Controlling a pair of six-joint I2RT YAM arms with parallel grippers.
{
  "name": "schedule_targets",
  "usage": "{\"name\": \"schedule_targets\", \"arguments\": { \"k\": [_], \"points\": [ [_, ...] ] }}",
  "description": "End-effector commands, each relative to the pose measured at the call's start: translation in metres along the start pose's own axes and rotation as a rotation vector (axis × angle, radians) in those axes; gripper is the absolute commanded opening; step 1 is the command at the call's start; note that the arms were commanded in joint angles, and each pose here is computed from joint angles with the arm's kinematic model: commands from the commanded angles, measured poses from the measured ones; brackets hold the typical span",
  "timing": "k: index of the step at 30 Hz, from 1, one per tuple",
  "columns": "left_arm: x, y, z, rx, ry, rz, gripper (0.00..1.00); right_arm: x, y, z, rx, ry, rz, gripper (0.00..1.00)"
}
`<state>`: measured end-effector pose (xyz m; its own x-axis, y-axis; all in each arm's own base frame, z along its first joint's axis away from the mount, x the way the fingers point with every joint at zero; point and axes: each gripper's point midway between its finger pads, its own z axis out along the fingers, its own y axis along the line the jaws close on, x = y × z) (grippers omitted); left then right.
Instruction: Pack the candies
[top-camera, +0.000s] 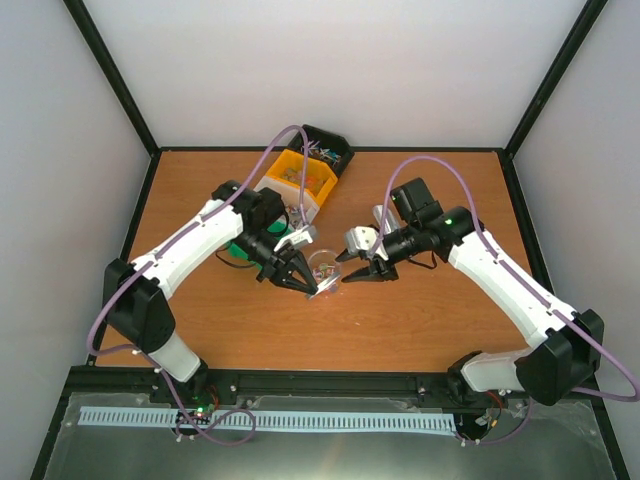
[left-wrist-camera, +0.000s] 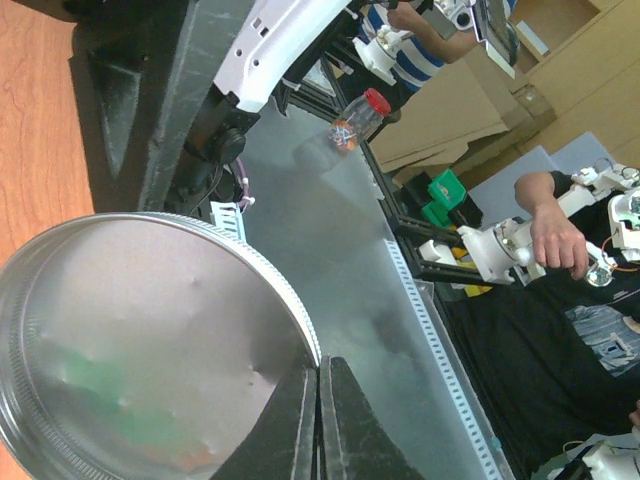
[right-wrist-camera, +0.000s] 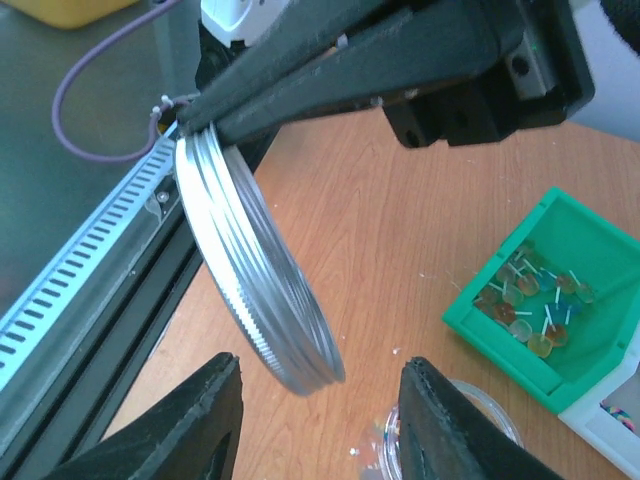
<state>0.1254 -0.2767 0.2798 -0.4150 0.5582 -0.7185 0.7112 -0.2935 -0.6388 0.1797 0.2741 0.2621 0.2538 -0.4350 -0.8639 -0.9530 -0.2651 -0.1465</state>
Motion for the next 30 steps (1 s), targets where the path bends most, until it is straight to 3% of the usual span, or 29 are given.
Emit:
{"name": "schedule_targets", "arguments": {
  "k": [1,7,17,22,24,27,30],
  "points": [
    [-0.016,-0.003,-0.002,0.033,-0.062,0.0,0.01,-0.024,0.001,-0.003,-0.006,-0.044,-0.033,0.4],
    [-0.02,-0.002,-0.002,0.044,-0.077,-0.013,0.01,-0.028,0.005,-0.003,-0.019,-0.045,-0.031,0.34],
    [-0.023,0.004,-0.007,0.038,-0.1,-0.033,0.01,-0.026,0.014,-0.003,-0.033,-0.036,-0.019,0.15],
    [-0.03,0.01,-0.023,-0.009,-0.129,-0.025,0.06,-0.022,0.01,0.0,-0.023,-0.034,0.046,0.06],
    [-0.034,0.015,-0.037,-0.049,-0.15,-0.012,0.16,-0.022,0.005,0.0,-0.022,-0.062,0.097,0.04],
    [-0.042,0.024,-0.06,-0.123,-0.178,-0.002,0.46,-0.024,-0.008,-0.004,-0.016,-0.132,0.19,0.03],
    [-0.049,0.041,-0.084,-0.245,-0.187,-0.029,0.58,-0.022,-0.027,-0.007,0.004,-0.175,0.308,0.03]
  ]
}}
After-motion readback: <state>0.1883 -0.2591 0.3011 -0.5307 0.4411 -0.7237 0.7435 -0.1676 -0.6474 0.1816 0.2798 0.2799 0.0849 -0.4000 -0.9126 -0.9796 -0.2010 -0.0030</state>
